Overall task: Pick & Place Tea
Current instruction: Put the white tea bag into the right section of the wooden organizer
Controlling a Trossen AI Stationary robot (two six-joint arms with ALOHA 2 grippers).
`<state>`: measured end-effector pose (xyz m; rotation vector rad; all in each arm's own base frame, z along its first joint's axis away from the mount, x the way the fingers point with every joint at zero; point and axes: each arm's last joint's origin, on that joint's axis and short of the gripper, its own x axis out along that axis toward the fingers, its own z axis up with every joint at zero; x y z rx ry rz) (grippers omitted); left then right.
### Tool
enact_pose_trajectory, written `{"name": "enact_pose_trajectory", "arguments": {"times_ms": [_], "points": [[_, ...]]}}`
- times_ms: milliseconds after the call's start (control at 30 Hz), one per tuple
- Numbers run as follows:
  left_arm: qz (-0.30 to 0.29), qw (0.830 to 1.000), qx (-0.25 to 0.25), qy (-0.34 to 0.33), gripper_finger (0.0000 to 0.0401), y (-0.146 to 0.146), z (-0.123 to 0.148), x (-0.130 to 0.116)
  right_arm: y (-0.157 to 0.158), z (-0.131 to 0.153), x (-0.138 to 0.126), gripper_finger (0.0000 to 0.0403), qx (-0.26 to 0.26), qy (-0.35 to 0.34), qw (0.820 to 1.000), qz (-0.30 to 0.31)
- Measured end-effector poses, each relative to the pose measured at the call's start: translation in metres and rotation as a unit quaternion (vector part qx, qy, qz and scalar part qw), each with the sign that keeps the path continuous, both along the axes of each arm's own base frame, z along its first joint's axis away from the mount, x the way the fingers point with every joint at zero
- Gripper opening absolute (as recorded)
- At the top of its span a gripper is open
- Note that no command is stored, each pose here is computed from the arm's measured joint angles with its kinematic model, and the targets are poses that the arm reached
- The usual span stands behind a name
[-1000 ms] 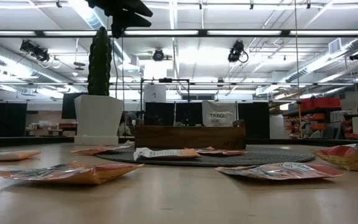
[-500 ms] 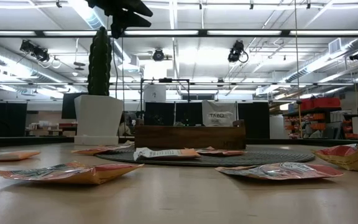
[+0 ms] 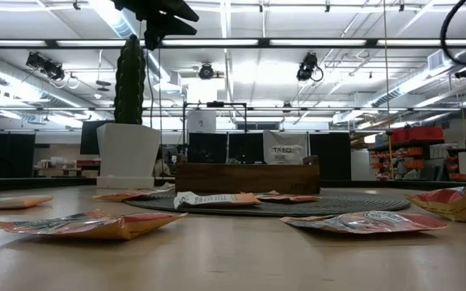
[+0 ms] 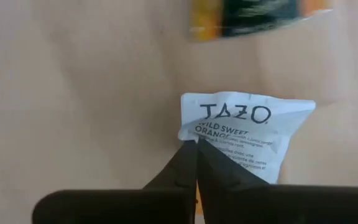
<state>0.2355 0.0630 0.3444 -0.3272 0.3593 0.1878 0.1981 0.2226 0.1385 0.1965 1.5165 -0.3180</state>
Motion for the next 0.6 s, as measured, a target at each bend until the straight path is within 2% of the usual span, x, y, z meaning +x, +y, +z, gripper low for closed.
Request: {"name": "enact_pose_trajectory", "arguments": {"times_ms": [233, 433, 600], "points": [[0.0, 1.0, 0.0, 0.0, 0.0142, 0.0, 0.0, 0.0, -0.015, 0.032, 0.002, 0.0002, 0.019, -0.036, 0.999, 0.019], [0.004, 1.0, -0.01, -0.002, 0.0142, 0.0, 0.0, 0.0, -0.044, 0.075, 0.003, 0.0001, 0.018, -0.115, 0.993, 0.007], [0.006, 1.0, -0.008, -0.02, 0.0142, 0.0, 0.003, 0.001, -0.078, 0.11, 0.004, 0.0001, 0.005, -0.191, 0.981, -0.022]]}}
